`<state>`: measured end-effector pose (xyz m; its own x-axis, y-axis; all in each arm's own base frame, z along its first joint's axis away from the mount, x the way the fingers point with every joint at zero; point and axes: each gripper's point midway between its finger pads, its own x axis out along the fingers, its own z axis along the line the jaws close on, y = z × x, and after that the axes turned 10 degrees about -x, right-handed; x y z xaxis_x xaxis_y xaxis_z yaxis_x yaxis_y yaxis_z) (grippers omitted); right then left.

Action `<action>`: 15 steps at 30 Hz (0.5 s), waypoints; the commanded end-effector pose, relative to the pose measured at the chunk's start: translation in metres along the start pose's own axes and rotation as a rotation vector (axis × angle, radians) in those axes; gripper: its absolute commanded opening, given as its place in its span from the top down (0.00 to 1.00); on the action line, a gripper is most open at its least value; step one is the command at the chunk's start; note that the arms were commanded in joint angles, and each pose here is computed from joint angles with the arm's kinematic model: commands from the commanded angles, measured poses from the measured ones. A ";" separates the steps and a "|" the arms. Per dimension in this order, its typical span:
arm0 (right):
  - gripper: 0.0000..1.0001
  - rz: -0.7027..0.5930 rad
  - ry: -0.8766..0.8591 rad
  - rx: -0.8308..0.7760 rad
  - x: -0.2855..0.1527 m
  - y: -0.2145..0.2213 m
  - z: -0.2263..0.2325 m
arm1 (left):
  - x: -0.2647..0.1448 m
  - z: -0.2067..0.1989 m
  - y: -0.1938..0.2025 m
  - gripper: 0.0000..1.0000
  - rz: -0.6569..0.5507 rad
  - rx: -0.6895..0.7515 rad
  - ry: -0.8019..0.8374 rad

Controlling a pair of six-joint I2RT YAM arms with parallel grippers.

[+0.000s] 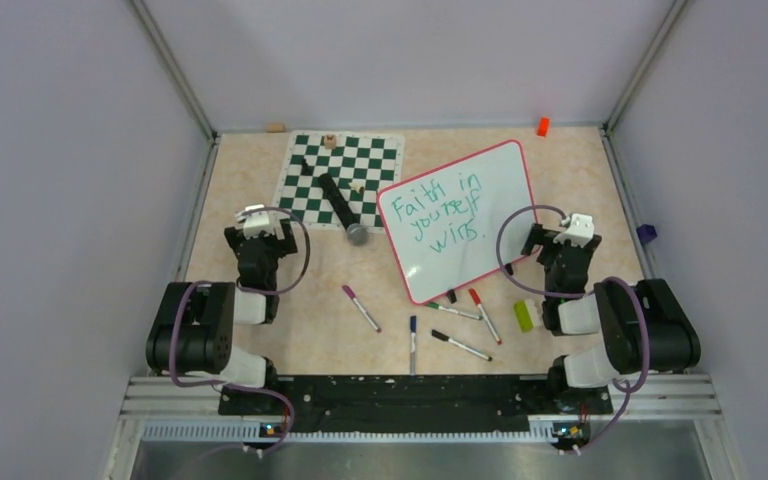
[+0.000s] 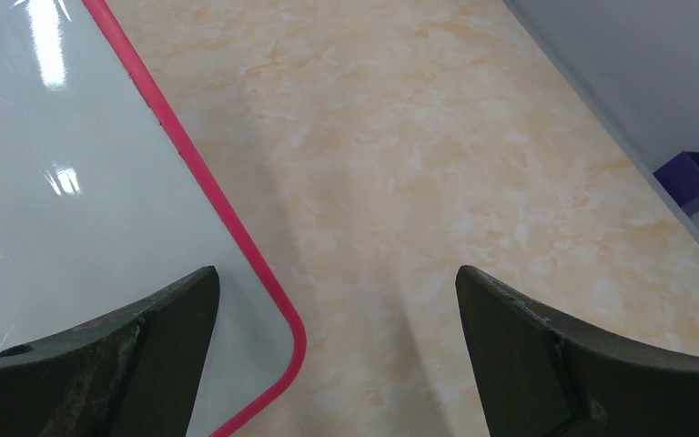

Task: Write a sentence on the whiteboard
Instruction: Reset both arms

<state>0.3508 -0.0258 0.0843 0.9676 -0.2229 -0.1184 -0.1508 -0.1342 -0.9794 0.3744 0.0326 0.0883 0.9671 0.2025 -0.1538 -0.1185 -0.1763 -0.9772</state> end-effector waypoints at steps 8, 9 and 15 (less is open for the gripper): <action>0.01 -0.074 0.023 0.012 0.007 -0.022 -0.002 | 0.006 -0.008 -0.021 0.01 -0.063 -0.032 0.031; 0.01 -0.075 0.023 0.012 0.007 -0.022 -0.001 | 0.006 -0.008 -0.021 0.01 -0.061 -0.032 0.031; 0.01 -0.074 0.022 0.013 0.007 -0.022 -0.001 | 0.006 -0.008 -0.021 0.01 -0.063 -0.033 0.033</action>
<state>0.3511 -0.0284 0.0873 0.9656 -0.2373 -0.1063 -0.1409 -0.1341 -0.9809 0.3750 0.0291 0.0881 0.9705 0.1849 -0.1547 -0.1202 -0.1854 -0.9753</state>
